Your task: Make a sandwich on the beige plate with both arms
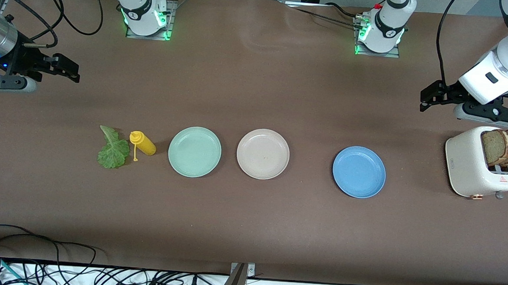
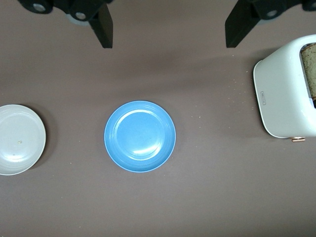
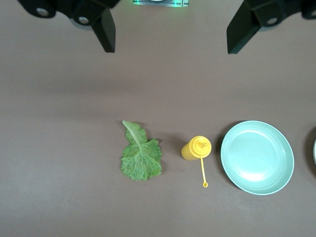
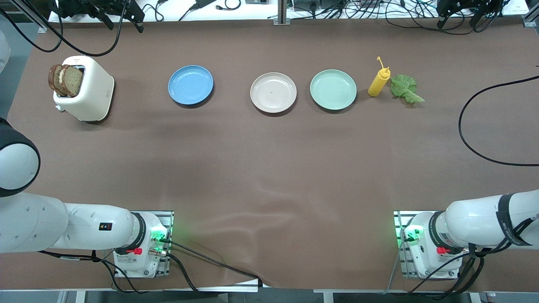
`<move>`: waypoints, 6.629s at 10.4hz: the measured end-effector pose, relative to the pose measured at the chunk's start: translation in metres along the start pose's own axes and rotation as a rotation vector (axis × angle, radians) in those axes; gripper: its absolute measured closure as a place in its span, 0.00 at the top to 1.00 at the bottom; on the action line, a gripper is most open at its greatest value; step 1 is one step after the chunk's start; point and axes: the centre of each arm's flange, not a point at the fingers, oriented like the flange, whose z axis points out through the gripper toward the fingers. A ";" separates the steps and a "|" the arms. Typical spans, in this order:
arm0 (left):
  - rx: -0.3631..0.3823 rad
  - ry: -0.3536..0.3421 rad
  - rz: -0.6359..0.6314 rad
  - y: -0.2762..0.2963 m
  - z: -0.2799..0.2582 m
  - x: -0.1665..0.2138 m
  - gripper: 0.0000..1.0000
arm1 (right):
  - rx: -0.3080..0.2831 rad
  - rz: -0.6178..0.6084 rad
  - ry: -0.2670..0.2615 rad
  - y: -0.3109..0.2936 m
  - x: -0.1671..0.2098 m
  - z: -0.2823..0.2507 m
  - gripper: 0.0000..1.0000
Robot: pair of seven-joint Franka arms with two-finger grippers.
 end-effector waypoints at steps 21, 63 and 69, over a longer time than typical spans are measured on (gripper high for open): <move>0.000 0.000 -0.003 -0.001 0.000 0.000 1.00 | 0.052 -0.044 -0.042 0.001 -0.001 0.007 1.00; 0.000 0.002 0.000 0.000 -0.001 0.000 1.00 | 0.058 -0.036 -0.067 0.008 0.004 0.018 1.00; 0.000 -0.006 0.000 0.000 0.000 -0.001 1.00 | 0.060 -0.036 -0.075 0.008 0.007 0.022 1.00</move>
